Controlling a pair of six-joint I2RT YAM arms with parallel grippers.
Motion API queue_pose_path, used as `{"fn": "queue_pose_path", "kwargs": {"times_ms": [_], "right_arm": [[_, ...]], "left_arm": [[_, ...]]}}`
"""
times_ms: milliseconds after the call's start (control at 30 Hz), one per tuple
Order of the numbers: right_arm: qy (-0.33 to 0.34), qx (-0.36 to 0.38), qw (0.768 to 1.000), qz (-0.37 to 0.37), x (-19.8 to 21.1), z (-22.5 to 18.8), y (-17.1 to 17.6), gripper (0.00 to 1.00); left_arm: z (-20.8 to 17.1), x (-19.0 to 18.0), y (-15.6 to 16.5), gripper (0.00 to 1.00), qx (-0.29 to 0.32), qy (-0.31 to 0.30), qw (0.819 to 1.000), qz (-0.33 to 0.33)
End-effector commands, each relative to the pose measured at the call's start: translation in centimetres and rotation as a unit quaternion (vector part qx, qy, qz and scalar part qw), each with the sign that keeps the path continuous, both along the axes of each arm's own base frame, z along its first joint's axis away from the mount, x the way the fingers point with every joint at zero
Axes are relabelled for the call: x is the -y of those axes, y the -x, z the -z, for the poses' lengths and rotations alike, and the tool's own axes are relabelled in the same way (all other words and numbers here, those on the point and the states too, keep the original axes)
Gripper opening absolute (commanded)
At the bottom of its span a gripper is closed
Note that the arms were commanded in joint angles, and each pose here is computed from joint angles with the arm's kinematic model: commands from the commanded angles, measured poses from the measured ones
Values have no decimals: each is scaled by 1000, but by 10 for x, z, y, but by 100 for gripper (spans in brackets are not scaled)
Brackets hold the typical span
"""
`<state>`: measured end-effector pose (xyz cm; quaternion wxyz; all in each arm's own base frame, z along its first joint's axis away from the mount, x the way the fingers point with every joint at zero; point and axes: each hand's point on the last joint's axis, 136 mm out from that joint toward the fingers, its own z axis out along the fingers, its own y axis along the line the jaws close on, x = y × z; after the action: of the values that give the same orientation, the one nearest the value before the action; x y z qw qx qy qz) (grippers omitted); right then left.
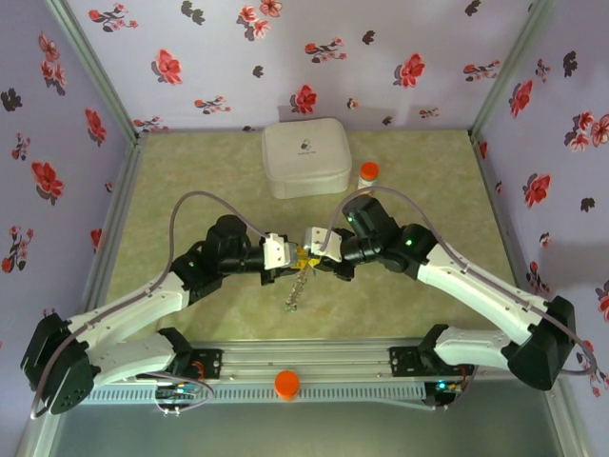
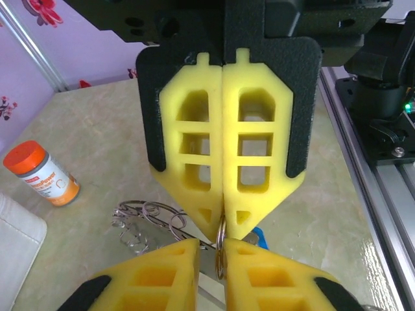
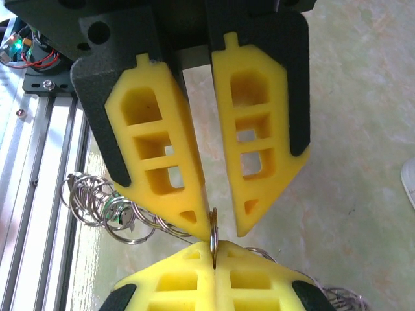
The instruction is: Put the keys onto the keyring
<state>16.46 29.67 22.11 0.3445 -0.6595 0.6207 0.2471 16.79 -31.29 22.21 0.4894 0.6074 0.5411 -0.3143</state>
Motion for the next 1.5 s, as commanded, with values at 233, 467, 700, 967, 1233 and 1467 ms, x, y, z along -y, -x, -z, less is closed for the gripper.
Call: {"fn": "queue_pose_path", "kwargs": {"times_ms": [233,467,700,967,1233,1467], "right_arm": [[-19,23,999,-21,-7,-22,2,8],[-63,-27,998,-3,6,-19,7,23],[-68,-20,997,39,16,-7,2,26],[-43,-32,997,58,20,5,-1,28],[-34,-50,996,71,21,18,-2,32],[-20,-36,995,89,23,26,-10,32]], "left_arm": [[-10,3,5,0,11,-5,1000,25],[-10,3,8,0,14,12,999,27],[-12,2,9,0,22,27,999,28],[-14,3,9,0,24,35,999,29],[-23,7,7,0,23,70,997,23],[-22,8,7,0,16,78,997,21]]}}
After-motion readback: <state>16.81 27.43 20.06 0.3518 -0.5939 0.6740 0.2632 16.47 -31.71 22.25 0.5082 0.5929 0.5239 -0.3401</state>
